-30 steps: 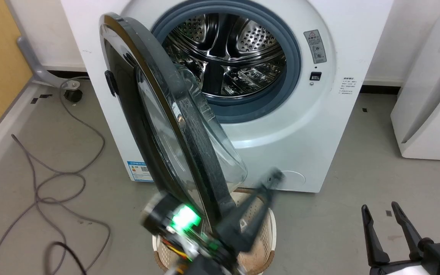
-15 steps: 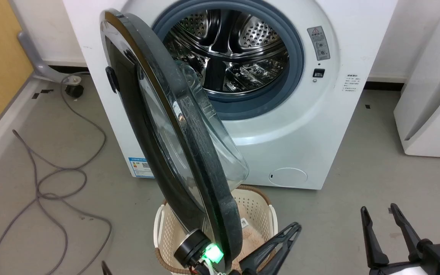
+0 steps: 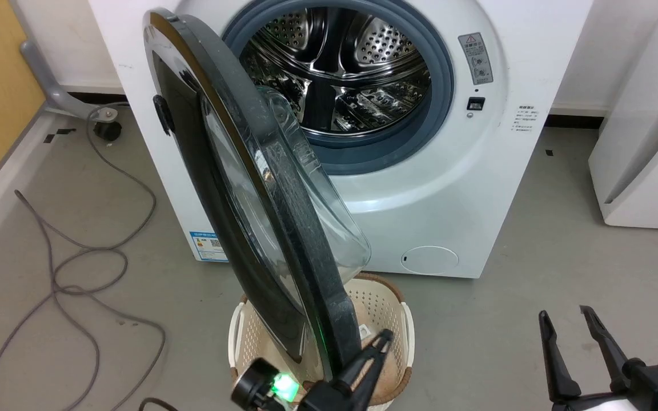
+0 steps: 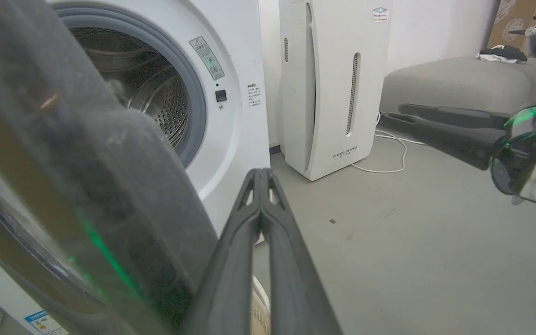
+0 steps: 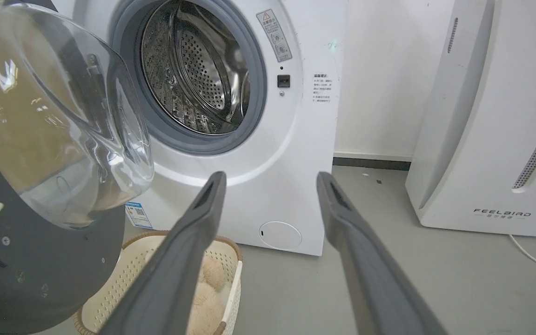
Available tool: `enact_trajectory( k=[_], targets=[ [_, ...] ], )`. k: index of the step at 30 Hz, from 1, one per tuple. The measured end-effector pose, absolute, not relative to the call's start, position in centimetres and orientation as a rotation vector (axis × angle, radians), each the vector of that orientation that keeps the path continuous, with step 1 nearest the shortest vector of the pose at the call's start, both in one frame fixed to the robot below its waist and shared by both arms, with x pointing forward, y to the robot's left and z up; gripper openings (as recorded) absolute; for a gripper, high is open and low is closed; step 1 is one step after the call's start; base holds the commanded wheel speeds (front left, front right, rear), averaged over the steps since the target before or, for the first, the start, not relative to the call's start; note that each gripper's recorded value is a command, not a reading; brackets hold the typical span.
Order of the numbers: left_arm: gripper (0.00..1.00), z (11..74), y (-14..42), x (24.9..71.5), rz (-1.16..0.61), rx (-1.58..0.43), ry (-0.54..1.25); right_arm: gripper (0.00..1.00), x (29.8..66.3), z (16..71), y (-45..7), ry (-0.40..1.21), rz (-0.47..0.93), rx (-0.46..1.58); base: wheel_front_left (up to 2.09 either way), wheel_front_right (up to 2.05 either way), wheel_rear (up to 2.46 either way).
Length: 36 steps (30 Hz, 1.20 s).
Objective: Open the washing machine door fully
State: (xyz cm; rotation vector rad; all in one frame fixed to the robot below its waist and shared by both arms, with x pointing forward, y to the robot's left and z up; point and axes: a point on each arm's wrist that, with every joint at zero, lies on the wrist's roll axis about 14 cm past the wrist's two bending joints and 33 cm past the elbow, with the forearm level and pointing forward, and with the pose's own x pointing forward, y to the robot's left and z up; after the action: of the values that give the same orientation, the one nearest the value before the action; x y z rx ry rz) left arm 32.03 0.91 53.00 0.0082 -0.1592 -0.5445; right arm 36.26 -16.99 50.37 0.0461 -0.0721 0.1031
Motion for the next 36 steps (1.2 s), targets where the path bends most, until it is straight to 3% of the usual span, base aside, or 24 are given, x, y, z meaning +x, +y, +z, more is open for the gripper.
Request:
enact_trajectory(
  k=[18, 36],
  targets=[
    [0.0, 52.7, 4.7, 31.1, -0.403, 0.007, -0.149, 1.0, 37.8, 50.1, -13.4, -0.061, 0.209, 0.06, 0.0, 0.0, 0.0],
    [0.0, 52.3, 10.9, 28.4, -0.181, 0.041, -0.131, 1.0, 39.7, 49.1, -4.7, -0.023, 0.455, 0.088, 0.0, 0.0, 0.0]
  ],
)
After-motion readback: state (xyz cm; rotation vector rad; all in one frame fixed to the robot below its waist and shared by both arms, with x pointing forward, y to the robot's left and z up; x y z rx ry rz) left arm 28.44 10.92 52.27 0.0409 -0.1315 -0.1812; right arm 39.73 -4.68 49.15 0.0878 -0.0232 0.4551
